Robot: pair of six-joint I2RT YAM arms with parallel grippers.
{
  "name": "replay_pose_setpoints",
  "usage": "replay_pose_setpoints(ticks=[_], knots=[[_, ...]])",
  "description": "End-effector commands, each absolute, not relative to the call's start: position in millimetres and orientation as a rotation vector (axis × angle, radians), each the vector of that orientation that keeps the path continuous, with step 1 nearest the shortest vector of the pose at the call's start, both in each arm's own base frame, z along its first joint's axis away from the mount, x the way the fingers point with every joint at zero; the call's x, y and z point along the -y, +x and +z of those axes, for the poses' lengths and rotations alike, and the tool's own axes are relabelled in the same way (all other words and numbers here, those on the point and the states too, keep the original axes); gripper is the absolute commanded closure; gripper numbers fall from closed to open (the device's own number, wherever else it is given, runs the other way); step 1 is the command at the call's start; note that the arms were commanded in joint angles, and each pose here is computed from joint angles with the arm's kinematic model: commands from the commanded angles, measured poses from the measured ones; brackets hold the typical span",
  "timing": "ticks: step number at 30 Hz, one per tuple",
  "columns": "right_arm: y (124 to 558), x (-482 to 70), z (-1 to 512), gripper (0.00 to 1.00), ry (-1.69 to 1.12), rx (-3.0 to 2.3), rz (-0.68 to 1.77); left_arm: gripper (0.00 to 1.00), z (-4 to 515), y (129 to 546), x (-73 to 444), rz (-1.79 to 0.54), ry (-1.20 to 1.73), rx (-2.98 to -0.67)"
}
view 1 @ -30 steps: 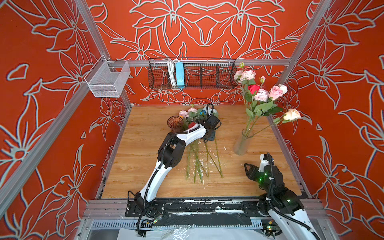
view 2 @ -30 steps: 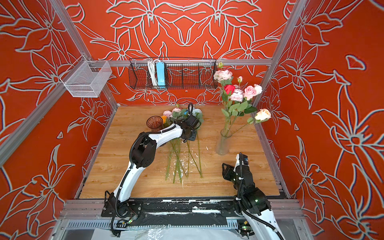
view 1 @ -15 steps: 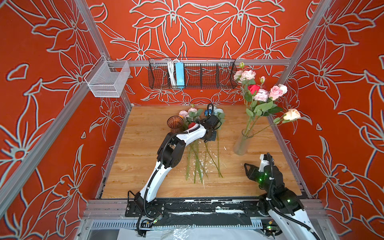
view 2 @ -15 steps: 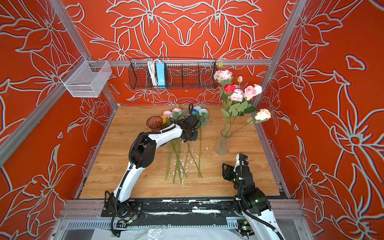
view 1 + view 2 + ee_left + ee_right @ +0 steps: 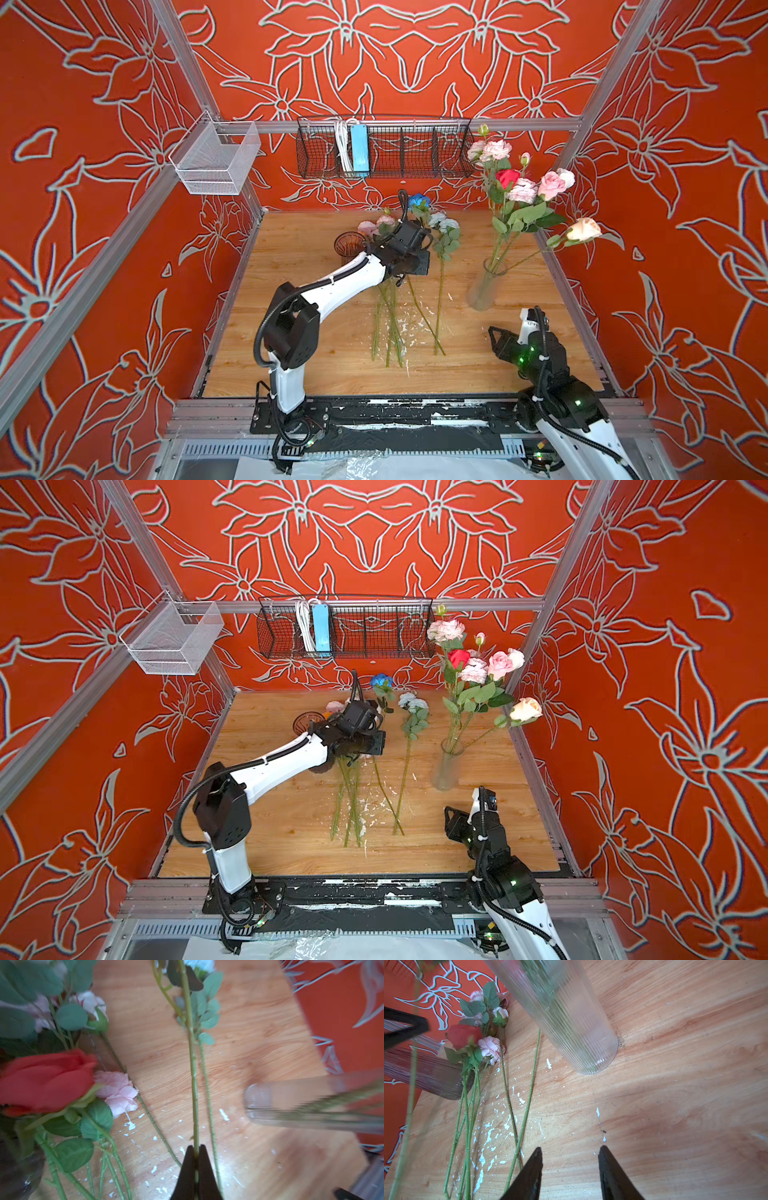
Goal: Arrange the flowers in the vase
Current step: 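Lift the blue rose up out of the bunch with the left gripper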
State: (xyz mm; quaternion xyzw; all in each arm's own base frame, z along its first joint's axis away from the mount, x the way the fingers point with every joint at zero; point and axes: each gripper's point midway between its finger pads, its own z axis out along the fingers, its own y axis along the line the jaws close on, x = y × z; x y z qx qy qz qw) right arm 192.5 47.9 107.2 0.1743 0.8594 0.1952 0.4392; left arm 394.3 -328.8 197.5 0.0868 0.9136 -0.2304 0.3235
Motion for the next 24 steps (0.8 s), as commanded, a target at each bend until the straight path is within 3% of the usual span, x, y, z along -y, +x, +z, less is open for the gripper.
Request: replay_pose_setpoints(ticks=[1, 8, 24], knots=[[192, -43, 112, 0.54, 0.443, -2.114, 0.460, 1.00, 231, 377, 346, -0.798, 0.259, -2.278], [191, -42, 116, 0.54, 0.434, -2.088, 0.468, 1.00, 294, 326, 355, -0.980, 0.416, -1.999], [191, -42, 117, 0.54, 0.432, -2.089, 0.469, 1.00, 341, 319, 381, -1.137, 0.561, -1.700]])
